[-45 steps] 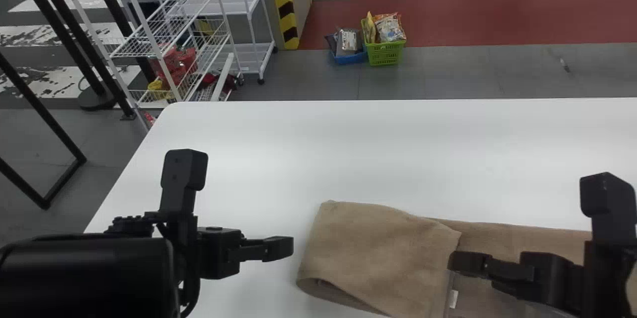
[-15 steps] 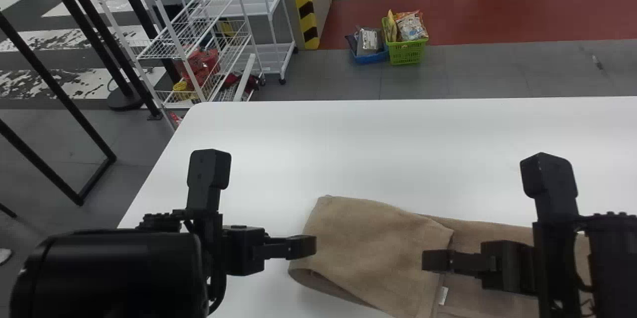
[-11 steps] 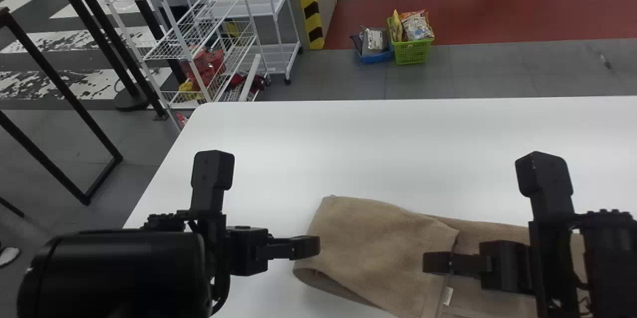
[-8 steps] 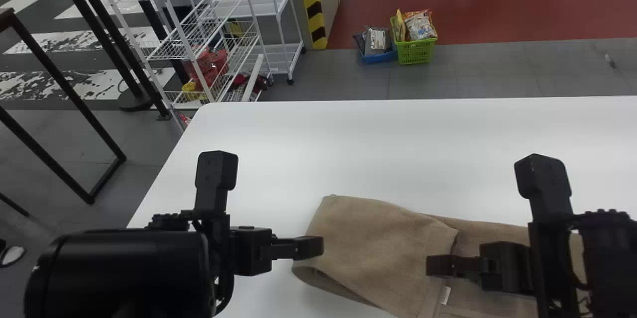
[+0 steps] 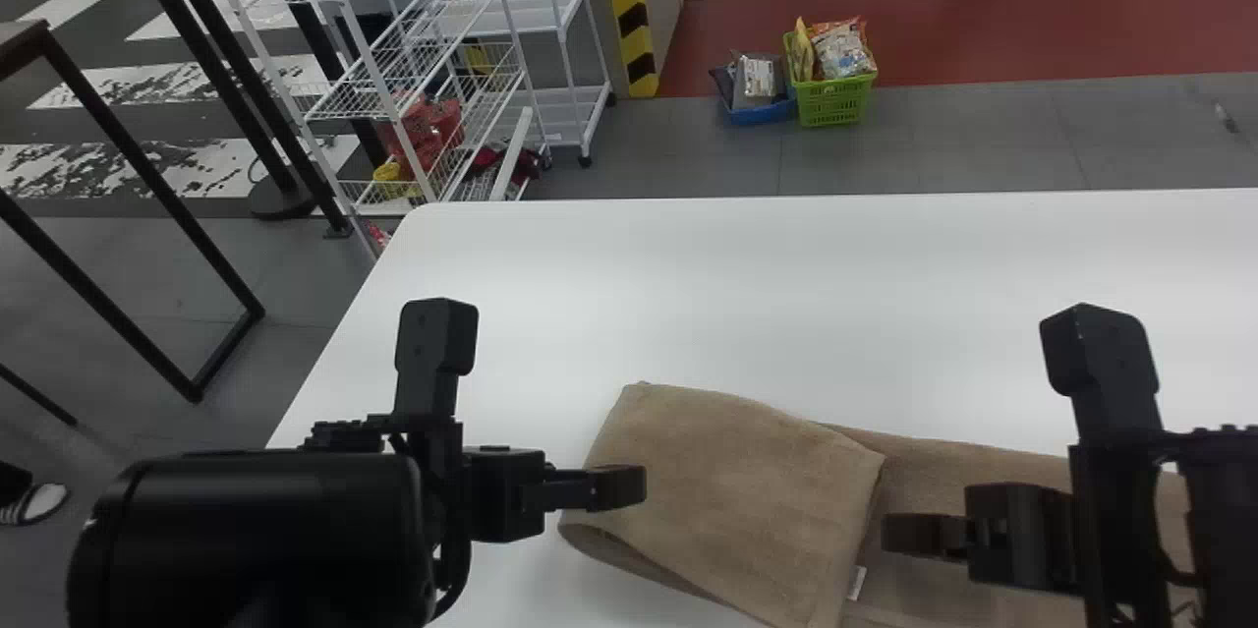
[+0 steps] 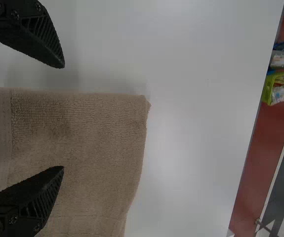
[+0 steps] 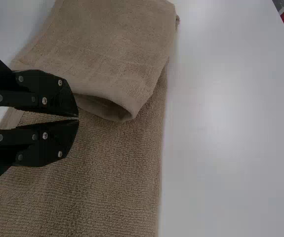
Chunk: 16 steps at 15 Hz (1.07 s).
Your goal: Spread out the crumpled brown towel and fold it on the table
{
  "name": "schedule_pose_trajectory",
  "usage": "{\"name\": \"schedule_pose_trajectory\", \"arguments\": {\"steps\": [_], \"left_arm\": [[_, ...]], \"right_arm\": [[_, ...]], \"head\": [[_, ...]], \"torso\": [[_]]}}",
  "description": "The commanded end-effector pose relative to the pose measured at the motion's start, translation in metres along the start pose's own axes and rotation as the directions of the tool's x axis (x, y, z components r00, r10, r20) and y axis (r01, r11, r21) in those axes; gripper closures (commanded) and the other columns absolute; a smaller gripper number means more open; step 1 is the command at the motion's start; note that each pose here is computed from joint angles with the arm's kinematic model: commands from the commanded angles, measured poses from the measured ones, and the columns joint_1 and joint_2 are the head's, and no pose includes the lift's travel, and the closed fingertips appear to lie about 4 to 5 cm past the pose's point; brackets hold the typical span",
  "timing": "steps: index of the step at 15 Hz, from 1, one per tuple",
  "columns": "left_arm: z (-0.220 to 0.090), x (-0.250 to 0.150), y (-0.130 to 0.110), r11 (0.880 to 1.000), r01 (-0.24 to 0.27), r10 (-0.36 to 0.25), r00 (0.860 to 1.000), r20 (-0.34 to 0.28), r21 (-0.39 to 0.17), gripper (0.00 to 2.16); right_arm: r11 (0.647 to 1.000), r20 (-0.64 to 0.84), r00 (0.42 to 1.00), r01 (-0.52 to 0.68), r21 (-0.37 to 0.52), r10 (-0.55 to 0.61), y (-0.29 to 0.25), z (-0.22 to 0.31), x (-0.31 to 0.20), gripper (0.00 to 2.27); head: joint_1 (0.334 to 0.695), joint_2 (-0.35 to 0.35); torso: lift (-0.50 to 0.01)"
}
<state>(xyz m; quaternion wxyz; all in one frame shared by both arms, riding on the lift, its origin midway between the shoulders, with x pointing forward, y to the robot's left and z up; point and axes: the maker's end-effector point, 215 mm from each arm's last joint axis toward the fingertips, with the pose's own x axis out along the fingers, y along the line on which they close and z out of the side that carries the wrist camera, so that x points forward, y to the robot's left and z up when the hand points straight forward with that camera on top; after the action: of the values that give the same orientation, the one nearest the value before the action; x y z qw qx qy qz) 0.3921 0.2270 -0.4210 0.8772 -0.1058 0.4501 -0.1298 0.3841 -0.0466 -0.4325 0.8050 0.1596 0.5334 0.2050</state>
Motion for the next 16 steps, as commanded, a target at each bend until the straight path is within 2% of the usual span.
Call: {"name": "schedule_pose_trajectory", "arguments": {"steps": [1, 3, 4, 5, 6, 16], "left_arm": [[-0.001, 0.001, -0.004, 1.000, 0.008, -0.008, 1.000, -0.001, -0.003, 0.08], [0.001, 0.000, -0.003, 1.000, 0.006, -0.006, 1.000, 0.002, -0.004, 0.08], [0.002, 0.001, -0.005, 1.000, 0.008, -0.008, 1.000, 0.003, -0.001, 0.08], [0.003, 0.001, -0.006, 1.000, 0.010, -0.010, 1.000, 0.003, 0.002, 0.08], [0.003, 0.001, -0.007, 1.000, 0.011, -0.011, 1.000, 0.004, 0.003, 0.08], [-0.003, 0.002, -0.005, 1.000, 0.014, -0.014, 1.000, -0.007, -0.006, 0.08]], "right_arm": [[1.000, 0.021, 1.000, -0.007, 0.009, 0.007, -0.002, 0.003, -0.007, 1.60], [1.000, 0.035, 0.999, -0.015, 0.007, 0.014, 0.001, 0.005, -0.012, 1.57], [1.000, 0.035, 0.999, -0.020, 0.005, 0.020, 0.003, 0.005, -0.013, 1.02], [1.000, 0.037, 0.999, -0.014, -0.001, 0.014, 0.003, 0.006, -0.012, 0.35], [1.000, 0.035, 0.999, -0.007, -0.006, 0.007, 0.003, 0.006, -0.011, 0.17], [0.999, -0.035, 0.999, -0.030, -0.041, 0.029, 0.019, -0.012, 0.010, 0.21]], "head": [[0.695, 0.262], [0.695, 0.254], [0.695, 0.252], [0.695, 0.251], [0.695, 0.250], [0.695, 0.276]], "torso": [[-0.127], [-0.127], [-0.127], [-0.127], [-0.127], [-0.127]]}}
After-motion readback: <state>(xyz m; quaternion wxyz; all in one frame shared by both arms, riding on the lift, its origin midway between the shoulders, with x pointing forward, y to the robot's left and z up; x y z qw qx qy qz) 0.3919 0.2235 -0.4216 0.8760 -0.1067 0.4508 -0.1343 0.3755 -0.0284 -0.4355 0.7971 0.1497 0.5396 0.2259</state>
